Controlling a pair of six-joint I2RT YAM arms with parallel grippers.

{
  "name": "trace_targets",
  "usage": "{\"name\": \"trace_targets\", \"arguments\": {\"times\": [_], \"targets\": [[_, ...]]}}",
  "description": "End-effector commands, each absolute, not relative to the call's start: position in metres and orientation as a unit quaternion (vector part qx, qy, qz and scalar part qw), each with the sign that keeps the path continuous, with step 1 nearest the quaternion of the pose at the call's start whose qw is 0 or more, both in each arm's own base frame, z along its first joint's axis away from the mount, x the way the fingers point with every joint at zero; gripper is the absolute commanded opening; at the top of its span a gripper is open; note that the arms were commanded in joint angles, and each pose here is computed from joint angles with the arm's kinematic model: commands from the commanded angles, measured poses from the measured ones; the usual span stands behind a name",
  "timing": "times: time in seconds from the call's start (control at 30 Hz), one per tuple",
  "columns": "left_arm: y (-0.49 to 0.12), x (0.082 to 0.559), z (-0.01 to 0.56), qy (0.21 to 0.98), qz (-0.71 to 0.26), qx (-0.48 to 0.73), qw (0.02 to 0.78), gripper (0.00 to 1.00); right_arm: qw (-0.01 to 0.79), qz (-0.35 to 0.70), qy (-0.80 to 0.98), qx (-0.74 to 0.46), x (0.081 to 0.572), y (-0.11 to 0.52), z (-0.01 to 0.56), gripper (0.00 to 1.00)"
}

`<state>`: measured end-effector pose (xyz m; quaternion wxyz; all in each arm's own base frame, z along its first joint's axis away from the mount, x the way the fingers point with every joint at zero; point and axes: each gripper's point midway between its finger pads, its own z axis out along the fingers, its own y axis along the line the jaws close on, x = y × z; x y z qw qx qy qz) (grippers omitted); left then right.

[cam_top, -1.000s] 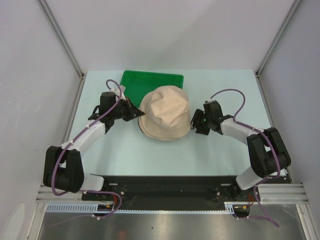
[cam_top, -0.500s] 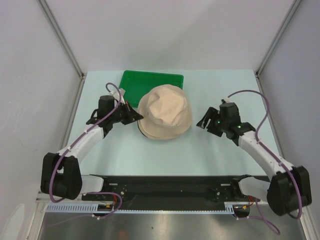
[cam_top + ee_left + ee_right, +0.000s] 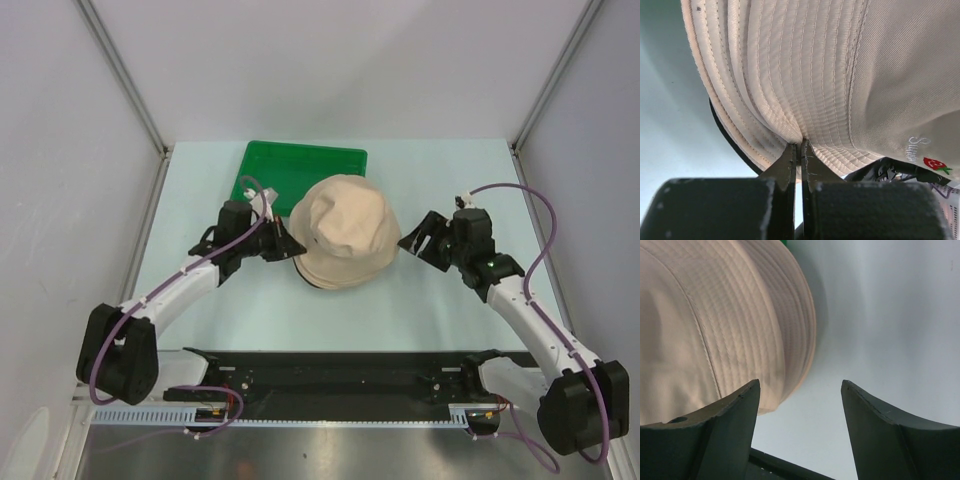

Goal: Stack the hats

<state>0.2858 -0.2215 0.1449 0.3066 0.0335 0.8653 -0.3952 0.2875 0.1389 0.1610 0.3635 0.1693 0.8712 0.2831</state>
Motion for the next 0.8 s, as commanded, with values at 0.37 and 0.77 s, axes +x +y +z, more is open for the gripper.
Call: {"name": "trace_targets", "arguments": {"times": [0.37,0.77], "targets": [[-0.167,0.266,0.169,0.876,-0.305,0.010,0.373,1.00,0.460,0.283,0.823,0.177,0.292,0.115,0.201,0.72],[-0.022,0.312,0.205,0.853,-0.133,-0.193,0.465,1.00,0.558,0.089,0.783,0.260,0.275,0.016,0.223,0.72]]}}
